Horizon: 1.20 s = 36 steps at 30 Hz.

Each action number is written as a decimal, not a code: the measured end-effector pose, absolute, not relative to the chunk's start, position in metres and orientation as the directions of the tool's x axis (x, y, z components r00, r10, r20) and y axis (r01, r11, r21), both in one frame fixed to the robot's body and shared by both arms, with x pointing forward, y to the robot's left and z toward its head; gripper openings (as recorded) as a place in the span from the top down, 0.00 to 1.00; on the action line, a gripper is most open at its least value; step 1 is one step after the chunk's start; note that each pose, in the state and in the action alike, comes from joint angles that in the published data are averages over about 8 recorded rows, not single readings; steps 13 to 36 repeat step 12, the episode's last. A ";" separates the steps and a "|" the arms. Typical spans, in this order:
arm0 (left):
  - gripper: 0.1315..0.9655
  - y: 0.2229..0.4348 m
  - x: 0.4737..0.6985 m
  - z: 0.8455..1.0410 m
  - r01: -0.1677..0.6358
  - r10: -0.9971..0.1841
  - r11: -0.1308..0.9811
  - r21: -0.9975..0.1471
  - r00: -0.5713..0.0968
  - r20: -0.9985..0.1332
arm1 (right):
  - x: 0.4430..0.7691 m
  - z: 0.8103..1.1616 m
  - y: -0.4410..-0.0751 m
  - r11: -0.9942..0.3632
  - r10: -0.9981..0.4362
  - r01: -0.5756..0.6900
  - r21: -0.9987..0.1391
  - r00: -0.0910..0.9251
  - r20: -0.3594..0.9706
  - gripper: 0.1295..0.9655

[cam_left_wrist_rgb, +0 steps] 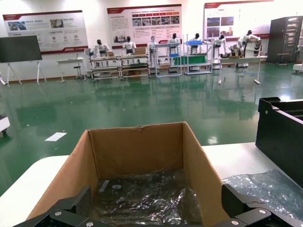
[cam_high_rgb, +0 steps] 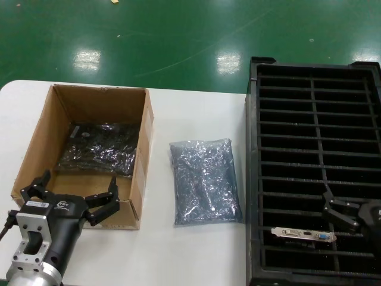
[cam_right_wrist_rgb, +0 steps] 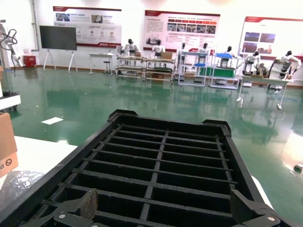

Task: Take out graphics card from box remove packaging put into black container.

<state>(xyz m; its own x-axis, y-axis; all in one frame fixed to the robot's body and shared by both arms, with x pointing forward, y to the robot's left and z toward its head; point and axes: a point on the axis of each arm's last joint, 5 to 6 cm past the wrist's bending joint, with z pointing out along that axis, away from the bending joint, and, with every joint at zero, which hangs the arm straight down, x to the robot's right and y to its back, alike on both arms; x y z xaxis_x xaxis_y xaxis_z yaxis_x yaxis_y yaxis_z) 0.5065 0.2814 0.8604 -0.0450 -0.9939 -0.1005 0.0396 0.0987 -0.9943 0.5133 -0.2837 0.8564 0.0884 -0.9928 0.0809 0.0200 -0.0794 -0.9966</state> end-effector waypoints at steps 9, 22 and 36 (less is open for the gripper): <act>0.00 0.281 0.507 0.860 0.040 -0.994 0.099 -0.994 -0.045 -0.100 | 0.513 0.856 -0.284 -0.079 -0.993 0.020 -0.997 0.088 0.081 0.00; 0.00 0.281 0.507 0.860 0.040 -0.994 0.099 -0.994 -0.045 -0.100 | 0.513 0.856 -0.284 -0.079 -0.993 0.020 -0.997 0.088 0.081 0.00; 0.00 0.281 0.507 0.860 0.040 -0.994 0.099 -0.994 -0.045 -0.100 | 0.513 0.856 -0.284 -0.079 -0.993 0.020 -0.997 0.088 0.081 0.00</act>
